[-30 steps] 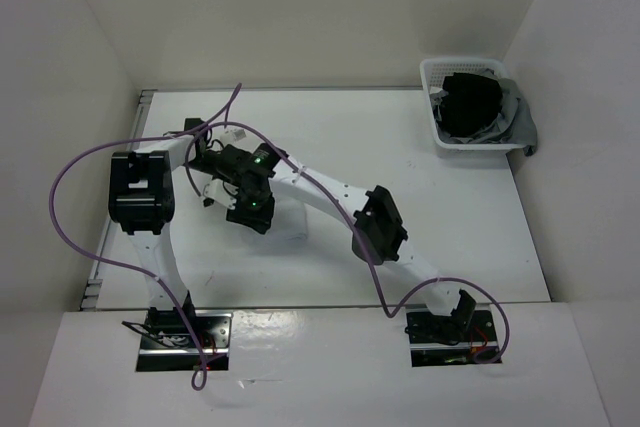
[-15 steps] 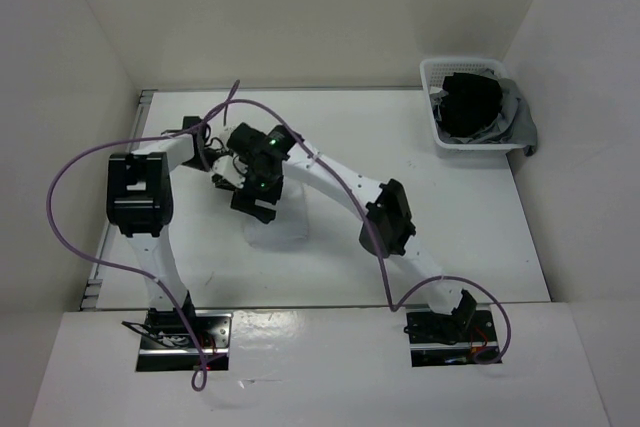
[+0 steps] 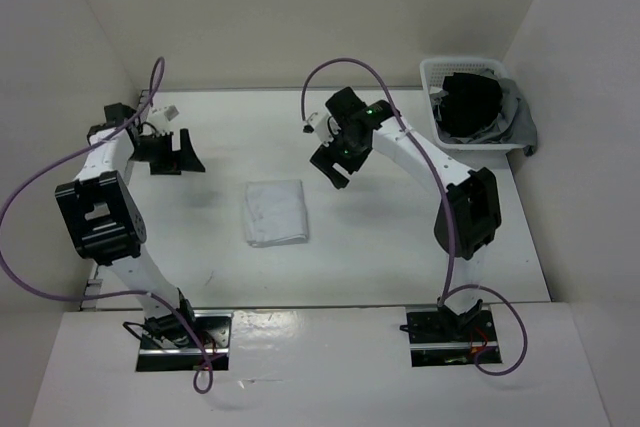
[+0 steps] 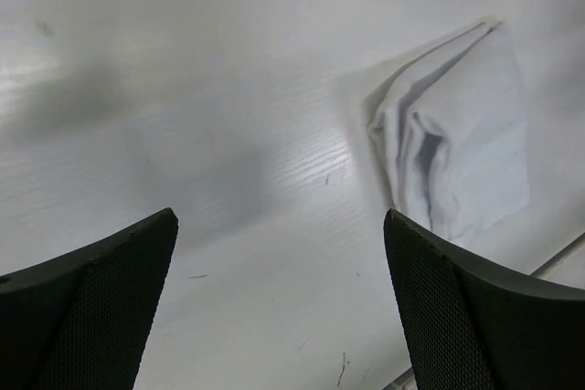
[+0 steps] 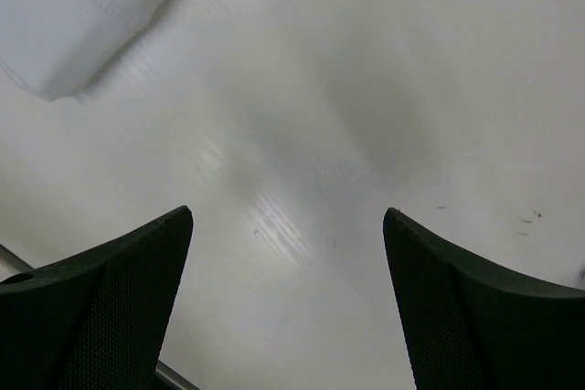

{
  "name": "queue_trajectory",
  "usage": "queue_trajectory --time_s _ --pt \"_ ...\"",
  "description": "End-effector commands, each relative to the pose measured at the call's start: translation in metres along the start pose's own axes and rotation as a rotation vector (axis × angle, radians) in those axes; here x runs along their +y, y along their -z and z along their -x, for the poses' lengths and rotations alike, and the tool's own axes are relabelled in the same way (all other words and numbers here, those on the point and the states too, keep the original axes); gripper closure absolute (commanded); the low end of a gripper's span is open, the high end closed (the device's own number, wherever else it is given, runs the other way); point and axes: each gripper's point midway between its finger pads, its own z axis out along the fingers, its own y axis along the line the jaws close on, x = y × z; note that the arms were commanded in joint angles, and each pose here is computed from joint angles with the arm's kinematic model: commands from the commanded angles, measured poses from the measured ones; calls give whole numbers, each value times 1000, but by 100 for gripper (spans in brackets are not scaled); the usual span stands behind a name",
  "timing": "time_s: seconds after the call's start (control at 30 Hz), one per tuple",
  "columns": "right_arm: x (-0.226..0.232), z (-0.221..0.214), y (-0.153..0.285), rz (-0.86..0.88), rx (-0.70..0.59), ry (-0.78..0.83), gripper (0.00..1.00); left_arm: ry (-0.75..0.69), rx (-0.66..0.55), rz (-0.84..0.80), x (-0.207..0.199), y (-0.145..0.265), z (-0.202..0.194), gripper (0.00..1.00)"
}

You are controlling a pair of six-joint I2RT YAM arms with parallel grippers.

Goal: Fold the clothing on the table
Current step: Fold the skirt

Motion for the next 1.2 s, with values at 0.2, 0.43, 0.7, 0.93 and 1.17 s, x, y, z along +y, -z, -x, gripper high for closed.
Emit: queue_trajectory --time_s 0.2,0.43,0.7,0.93,1.17 --pt "-44 -46 15 -152 -35 -158 11 -411 18 -500 -205 10 36 7" --pt "-65 -96 24 -222 12 -273 11 -496 209 -655 -253 -36 -11 25" --pt "-67 -122 27 -231 39 -339 11 -378 358 -805 -235 -59 -59 29" --pt "-68 -122 23 -227 48 -349 11 -316 393 -836 -222 -72 -77 29" --pt "-67 -122 12 -195 70 -353 11 -218 415 -845 -198 -87 -91 29"
